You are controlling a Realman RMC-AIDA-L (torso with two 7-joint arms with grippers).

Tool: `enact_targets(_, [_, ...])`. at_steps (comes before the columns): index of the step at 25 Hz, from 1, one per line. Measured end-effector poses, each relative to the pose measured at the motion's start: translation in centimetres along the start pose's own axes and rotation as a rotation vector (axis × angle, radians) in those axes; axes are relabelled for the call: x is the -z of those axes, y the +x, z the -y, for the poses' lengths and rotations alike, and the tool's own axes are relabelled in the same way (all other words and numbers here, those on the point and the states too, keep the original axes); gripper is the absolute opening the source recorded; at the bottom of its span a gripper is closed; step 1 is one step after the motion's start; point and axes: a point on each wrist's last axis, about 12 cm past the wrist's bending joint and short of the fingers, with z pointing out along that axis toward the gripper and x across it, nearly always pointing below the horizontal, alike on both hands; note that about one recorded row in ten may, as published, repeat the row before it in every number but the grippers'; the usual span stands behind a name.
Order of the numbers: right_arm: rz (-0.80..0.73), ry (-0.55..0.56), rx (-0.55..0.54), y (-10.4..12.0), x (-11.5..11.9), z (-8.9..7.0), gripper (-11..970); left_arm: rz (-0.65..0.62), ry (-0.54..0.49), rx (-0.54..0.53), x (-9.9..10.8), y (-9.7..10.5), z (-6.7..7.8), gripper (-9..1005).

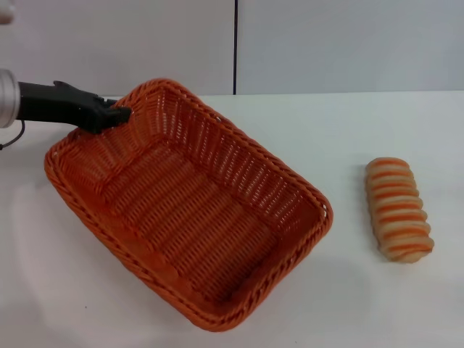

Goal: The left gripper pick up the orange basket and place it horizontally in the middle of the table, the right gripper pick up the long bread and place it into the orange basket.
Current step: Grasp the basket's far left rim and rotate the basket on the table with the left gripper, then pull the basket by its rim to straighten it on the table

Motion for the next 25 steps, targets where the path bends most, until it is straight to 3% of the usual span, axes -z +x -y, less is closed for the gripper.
enact_targets(5, [-0.018, 0.012, 0.000, 0.2, -0.1, 0.1, 546, 0.095, 0.053, 0.111, 1.4, 0.7, 0.3, 180])
enact_targets(17, [-0.045, -0.002, -0.007, 0.8, -1.6, -0.7, 546, 0.187, 0.028, 0.411, 4.9, 3.0, -0.6, 173])
enact_targets(25, [-0.052, 0.005, -0.004, 0.9, -1.6, -0.6, 547, 0.208, 0.028, 0.512, 6.5, 5.3, -0.3, 173])
